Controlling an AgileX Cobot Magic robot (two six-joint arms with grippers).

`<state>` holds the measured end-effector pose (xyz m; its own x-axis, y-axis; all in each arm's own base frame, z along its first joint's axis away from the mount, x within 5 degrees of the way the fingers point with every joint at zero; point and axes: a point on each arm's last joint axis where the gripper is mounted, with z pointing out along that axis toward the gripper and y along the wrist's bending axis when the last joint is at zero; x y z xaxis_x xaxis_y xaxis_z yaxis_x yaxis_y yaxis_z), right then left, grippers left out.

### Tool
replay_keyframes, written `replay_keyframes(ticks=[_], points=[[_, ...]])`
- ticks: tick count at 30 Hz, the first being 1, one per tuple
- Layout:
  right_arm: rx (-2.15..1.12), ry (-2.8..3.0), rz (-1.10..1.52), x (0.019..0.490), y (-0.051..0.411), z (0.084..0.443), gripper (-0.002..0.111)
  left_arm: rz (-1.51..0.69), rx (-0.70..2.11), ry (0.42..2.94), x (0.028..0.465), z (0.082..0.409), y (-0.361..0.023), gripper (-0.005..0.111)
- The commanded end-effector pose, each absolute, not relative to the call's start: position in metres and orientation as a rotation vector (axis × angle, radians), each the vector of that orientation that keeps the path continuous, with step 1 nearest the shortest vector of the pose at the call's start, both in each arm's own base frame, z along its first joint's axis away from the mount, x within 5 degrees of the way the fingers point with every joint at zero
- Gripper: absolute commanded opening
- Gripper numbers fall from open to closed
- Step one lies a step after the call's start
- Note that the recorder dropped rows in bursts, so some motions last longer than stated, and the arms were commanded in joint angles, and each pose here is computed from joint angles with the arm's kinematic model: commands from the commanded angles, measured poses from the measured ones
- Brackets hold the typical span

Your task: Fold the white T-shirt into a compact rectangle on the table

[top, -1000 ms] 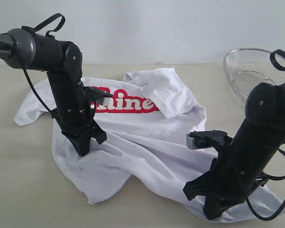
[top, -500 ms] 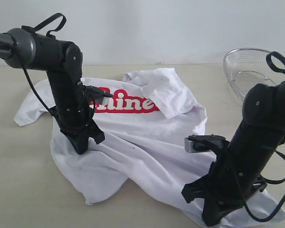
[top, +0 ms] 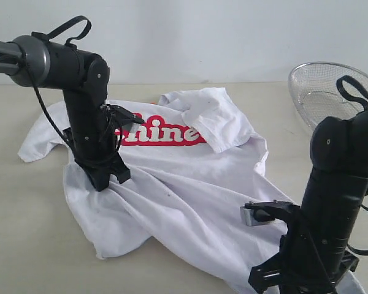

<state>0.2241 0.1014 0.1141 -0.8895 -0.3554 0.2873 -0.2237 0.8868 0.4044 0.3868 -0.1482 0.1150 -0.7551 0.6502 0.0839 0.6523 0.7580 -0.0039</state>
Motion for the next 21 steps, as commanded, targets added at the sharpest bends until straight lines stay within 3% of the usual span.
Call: replay_keyframes(ticks=[1,8,13,21], points=[[0.478,-2.707,-0.54,0.223,0.102,0.122,0.0,-0.056,-1.077,-2.891,0.389,0.116,-0.147,0.005],[0.597,-2.951,-0.725,0.246,0.113,0.18,0.0,0.117,-1.012,-2.991,0.38,0.167,-0.154,0.005],[0.602,-3.057,-0.67,0.267,0.114,0.183,0.0,0.31,-0.926,-2.942,0.352,0.204,-0.156,0.005],[0.622,-3.043,-0.638,0.281,0.117,0.158,0.0,0.544,-0.56,-2.939,0.273,0.183,-0.14,0.005]])
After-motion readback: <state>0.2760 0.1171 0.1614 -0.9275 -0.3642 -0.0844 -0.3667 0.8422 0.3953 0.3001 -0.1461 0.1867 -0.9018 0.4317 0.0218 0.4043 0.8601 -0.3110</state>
